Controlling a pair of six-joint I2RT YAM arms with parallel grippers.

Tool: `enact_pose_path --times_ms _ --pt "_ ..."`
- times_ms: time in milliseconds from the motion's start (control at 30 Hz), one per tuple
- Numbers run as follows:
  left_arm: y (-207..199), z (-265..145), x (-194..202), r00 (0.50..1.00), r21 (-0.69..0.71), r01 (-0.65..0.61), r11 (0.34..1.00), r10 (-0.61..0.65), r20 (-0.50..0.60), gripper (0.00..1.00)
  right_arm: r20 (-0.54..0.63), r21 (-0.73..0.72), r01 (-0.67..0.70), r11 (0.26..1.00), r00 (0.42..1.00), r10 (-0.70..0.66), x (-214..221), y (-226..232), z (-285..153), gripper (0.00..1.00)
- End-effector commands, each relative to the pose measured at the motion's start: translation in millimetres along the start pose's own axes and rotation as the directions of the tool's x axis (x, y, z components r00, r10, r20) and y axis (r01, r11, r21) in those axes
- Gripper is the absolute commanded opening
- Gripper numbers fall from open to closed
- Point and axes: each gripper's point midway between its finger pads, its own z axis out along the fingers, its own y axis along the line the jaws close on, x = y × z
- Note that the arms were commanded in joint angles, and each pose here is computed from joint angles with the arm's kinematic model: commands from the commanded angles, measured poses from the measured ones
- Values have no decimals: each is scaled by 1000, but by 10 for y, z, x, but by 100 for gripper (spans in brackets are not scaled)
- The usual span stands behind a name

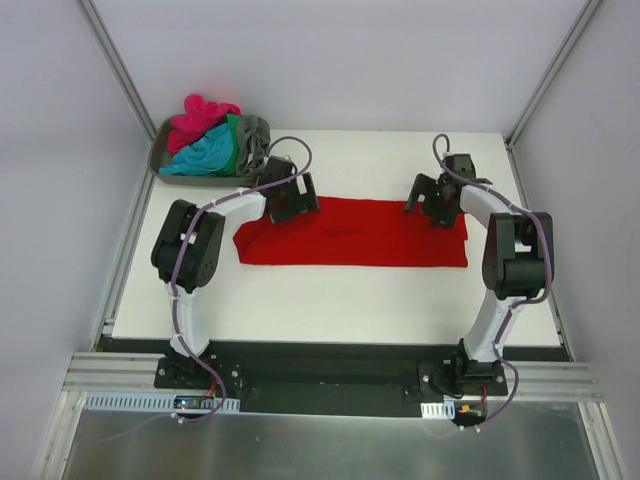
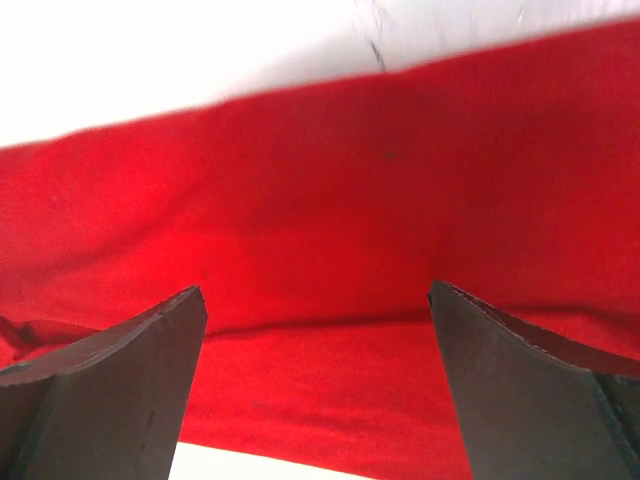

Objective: Fold and stack the t-shirts
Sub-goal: Rotate the tshirt 90 degrees

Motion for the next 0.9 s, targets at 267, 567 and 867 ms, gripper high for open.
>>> enact_pose_path --times_ms 267,567,867 --pt "-519 517 -346 996 151 80 985 -71 -59 99 -178 14 -143 990 973 143 1496 -114 -469 96" --pt "-1412 1035 -633 992 337 128 933 -118 -52 99 -404 -152 -21 988 914 -42 2800 685 -766 96" --pt "-1712 1566 -908 934 457 318 831 -357 0 99 -400 -467 134 874 850 -344 2998 1570 -996 96"
